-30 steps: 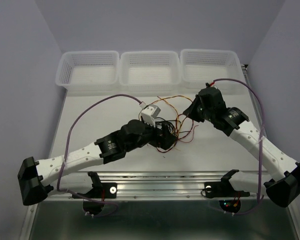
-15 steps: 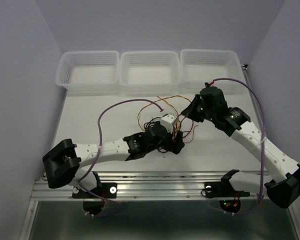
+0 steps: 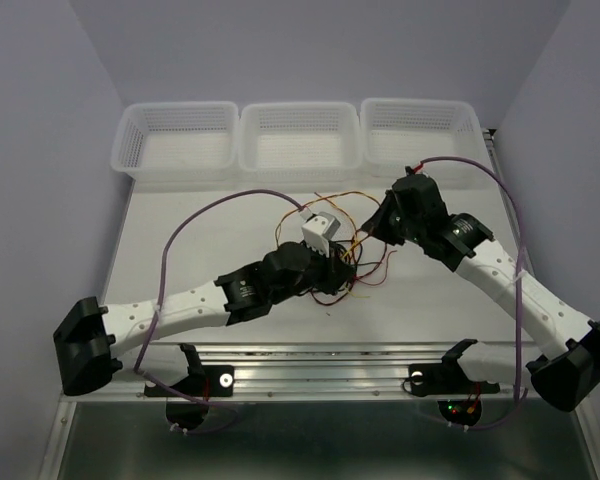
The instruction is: Untangle the cables
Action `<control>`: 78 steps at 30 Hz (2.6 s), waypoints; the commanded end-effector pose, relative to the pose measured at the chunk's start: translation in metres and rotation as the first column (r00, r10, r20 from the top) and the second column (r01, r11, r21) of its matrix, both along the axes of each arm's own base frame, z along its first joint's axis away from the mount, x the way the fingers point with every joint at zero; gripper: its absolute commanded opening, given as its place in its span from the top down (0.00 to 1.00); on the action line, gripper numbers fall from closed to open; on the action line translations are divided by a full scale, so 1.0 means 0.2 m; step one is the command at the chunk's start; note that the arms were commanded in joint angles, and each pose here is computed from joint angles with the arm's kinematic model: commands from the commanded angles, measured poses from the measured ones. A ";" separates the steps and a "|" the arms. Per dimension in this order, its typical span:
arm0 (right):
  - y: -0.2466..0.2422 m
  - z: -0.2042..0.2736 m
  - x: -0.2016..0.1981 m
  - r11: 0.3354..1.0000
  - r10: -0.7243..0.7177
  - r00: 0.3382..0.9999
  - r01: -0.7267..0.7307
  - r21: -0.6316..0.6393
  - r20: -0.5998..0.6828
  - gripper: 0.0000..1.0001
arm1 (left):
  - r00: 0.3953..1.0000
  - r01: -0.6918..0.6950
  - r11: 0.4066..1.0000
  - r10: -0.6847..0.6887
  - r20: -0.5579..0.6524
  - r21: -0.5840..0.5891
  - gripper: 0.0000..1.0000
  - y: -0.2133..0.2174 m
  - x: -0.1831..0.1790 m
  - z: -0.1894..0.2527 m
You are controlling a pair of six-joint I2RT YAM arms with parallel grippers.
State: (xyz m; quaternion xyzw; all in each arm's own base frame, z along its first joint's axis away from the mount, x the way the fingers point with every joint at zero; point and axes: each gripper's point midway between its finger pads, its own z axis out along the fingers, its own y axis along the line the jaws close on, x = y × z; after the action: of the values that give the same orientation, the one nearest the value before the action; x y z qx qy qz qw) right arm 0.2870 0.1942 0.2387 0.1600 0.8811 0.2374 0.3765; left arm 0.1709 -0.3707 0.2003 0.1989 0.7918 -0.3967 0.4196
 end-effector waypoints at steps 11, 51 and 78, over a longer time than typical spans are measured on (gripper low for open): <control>-0.29 -0.14 0.15 0.933 -0.154 0.980 0.187 -0.308 0.129 0.99 | 0.996 -0.065 0.998 0.066 -0.055 0.014 1.00 0.20 -0.06 0.17; 0.01 -0.18 -0.19 0.938 0.345 0.909 -0.330 -0.102 0.233 0.00 | 0.961 -0.173 0.979 0.144 -0.234 -0.108 1.00 0.20 0.18 0.44; 0.36 -0.23 -0.07 0.841 0.470 0.769 -0.539 0.043 0.433 0.00 | 0.970 -0.128 0.970 0.079 -0.229 -0.209 1.00 0.16 0.15 0.63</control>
State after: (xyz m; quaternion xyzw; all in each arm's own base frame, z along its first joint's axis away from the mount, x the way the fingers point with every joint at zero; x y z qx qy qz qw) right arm 0.2517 0.2527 0.1627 -0.0894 0.8120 0.4103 0.4053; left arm 0.2019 -0.3350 0.2894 0.0593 0.8256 -0.4401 0.3481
